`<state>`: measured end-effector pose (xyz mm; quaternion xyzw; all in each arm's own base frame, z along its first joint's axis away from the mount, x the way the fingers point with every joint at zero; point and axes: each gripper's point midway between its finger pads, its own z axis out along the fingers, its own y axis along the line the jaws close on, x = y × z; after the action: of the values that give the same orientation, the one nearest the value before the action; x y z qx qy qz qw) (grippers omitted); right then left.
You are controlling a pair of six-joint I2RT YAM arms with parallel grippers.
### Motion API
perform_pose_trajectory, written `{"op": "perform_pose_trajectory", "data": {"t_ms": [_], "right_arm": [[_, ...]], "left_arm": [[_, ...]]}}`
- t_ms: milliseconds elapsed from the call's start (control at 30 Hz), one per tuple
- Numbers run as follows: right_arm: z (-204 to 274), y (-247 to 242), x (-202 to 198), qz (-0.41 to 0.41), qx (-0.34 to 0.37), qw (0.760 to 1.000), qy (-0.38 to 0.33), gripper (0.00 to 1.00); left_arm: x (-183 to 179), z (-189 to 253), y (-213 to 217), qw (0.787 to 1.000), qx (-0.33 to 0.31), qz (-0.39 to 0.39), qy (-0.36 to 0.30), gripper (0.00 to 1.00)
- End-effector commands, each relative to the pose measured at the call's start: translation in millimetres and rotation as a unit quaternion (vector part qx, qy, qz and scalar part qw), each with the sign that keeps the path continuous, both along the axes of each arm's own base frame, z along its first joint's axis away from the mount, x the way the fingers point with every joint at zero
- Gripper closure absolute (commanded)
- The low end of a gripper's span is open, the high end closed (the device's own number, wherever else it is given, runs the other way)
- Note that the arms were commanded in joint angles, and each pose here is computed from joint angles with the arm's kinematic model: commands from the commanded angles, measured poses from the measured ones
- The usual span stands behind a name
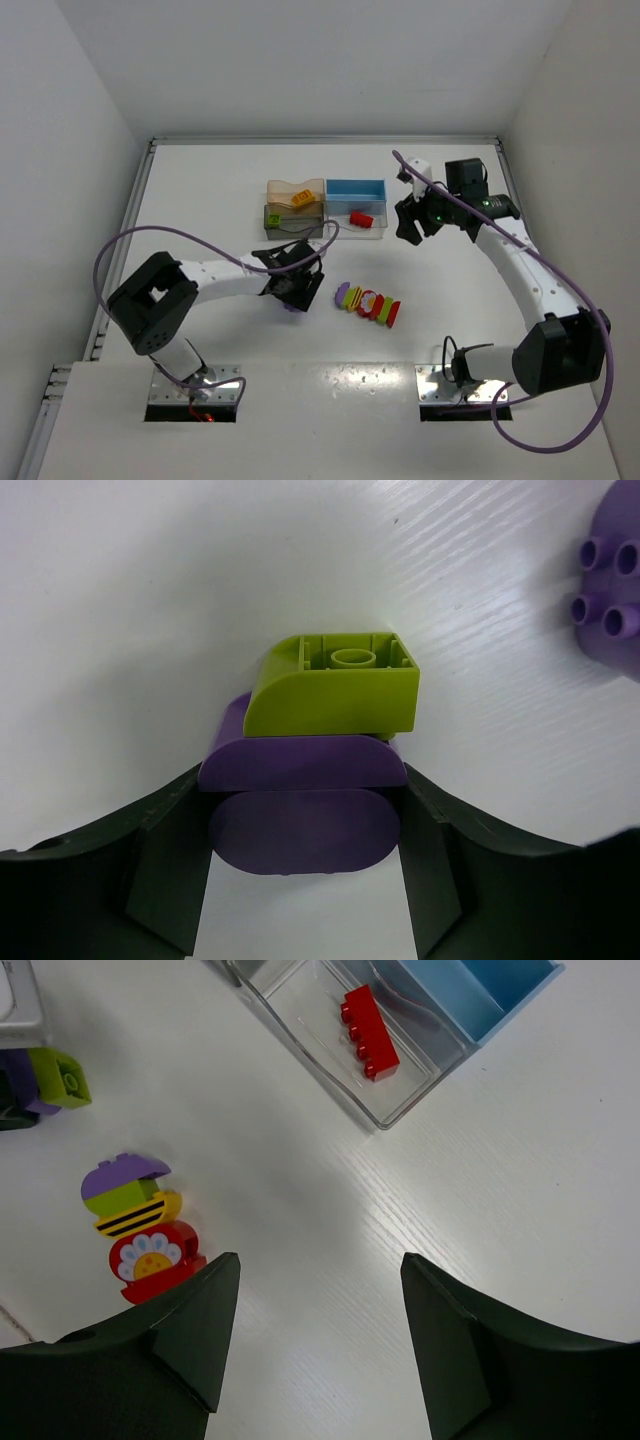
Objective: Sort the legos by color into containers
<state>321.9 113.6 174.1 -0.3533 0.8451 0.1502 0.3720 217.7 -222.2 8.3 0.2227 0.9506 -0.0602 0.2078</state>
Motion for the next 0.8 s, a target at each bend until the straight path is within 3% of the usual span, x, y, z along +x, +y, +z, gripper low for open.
{"op": "perform_pose_trajectory", "data": {"t_ms": [0, 133, 200, 333, 500, 633, 767], "right_arm": [[-1.1, 3.4, -0.9, 0.009, 0.013, 1.000, 0.002, 0.34], [-2.6, 14.3, -9.8, 0.034, 0.038, 0.998, 0.021, 0.34], [0.4, 28.8, -21.1, 0.065, 0.075, 0.994, 0.050, 0.34], [2.7, 59.0, -44.9, 0.114, 0.169, 0.969, 0.140, 0.34], [33.0, 98.7, -55.7, 0.151, 0.310, 0.911, 0.228, 0.30], [50.7, 116.3, -43.1, 0.152, 0.362, 0.884, 0.254, 0.30], [61.6, 136.7, -38.0, 0.172, 0.358, 0.881, 0.257, 0.29]], "left_arm": [[19.1, 13.4, -14.7, 0.998, -0.007, -0.035, -0.051, 0.56], [22.6, 42.6, -23.3, 0.993, -0.039, -0.067, -0.084, 0.89], [24.6, 68.1, -27.5, 0.988, -0.069, -0.079, -0.115, 0.96], [24.1, 116.8, -34.8, 0.970, -0.124, -0.115, -0.175, 0.97], [2.0, 163.2, -43.6, 0.935, -0.186, -0.207, -0.219, 0.97], [0.0, 168.6, -40.9, 0.931, -0.189, -0.211, -0.229, 0.97], [-0.3, 175.7, -42.3, 0.927, -0.195, -0.217, -0.236, 0.97]]}}
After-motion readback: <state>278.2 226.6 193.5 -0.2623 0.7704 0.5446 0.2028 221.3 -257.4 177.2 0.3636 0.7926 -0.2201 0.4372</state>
